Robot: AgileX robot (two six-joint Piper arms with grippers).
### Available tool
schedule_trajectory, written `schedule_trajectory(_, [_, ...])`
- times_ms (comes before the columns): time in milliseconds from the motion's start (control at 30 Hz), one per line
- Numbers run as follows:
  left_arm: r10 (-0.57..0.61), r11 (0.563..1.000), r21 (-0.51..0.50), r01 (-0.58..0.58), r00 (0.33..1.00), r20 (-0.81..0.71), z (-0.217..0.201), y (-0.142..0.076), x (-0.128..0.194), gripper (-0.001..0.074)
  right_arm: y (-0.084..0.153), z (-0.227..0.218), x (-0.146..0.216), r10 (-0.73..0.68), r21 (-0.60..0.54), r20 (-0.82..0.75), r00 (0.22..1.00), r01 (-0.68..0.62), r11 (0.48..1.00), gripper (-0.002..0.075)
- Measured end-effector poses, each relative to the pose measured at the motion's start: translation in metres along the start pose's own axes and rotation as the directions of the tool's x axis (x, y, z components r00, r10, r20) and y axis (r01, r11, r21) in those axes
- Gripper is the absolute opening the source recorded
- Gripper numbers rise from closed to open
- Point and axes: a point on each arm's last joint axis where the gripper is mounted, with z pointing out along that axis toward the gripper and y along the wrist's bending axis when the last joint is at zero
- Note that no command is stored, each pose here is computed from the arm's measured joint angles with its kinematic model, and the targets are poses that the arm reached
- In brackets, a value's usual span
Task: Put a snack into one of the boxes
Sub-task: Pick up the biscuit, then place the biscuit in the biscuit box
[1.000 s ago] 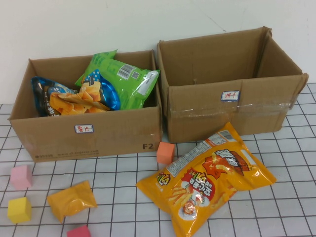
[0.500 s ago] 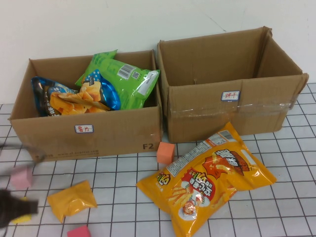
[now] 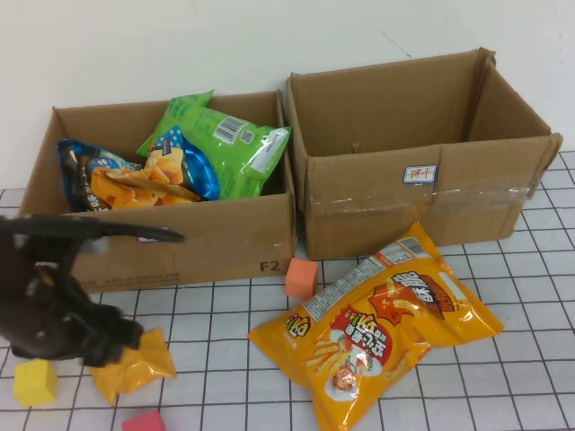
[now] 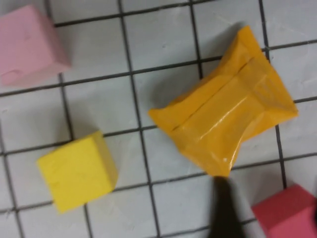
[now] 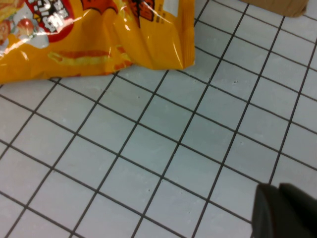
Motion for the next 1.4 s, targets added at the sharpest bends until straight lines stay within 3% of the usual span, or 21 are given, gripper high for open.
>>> schedule_trajectory(100, [0.03,1.0,-0.006,-0.03,0.999,-0.04,0.015,-0.005,-0.009,0.056,0.0,0.002,0.003,0.007,0.004,0.001,1.0,-0.007,1.0,0.0001])
schedule_trajectory(167, [0.06,0.998,-0.023,-0.061,0.996,-0.06,0.026,-0.006,-0.015,0.0632,0.0,0.003,0.004,0.012,0.004,0.002,1.0,-0.012,1.0,0.0001])
schedule_trajectory(300, [0.116,0.991,-0.055,-0.122,0.987,-0.107,0.051,-0.007,-0.027,0.0682,0.0,0.004,0.005,0.015,0.004,0.001,1.0,-0.015,1.0,0.0001])
schedule_trajectory(500, [0.127,0.988,-0.062,-0.138,0.979,-0.16,0.085,-0.007,-0.034,0.0689,0.001,0.004,0.005,0.014,0.004,0.002,1.0,-0.014,1.0,0.0001])
schedule_trajectory(700, [0.123,0.989,-0.062,-0.137,0.972,-0.199,0.101,-0.007,-0.039,0.0613,0.001,0.004,0.005,0.015,0.003,0.002,1.0,-0.015,1.0,0.0001])
schedule_trajectory(967, [0.099,0.994,-0.026,-0.109,0.963,-0.251,0.093,-0.012,-0.045,0.0291,0.0,0.004,0.005,0.012,0.005,0.005,1.0,-0.012,1.0,0.0001])
schedule_trajectory(1267, [0.138,0.977,0.192,-0.097,0.967,-0.215,0.044,-0.037,-0.078,0.0292,0.0,0.004,0.004,0.01,0.012,0.016,1.0,-0.011,1.0,0.0001])
schedule_trajectory(1400, [0.22,0.898,0.41,-0.16,0.97,-0.103,0.005,-0.066,-0.101,0.0292,0.0,0.004,0.004,0.006,0.012,0.016,1.0,-0.006,1.0,0.0001])
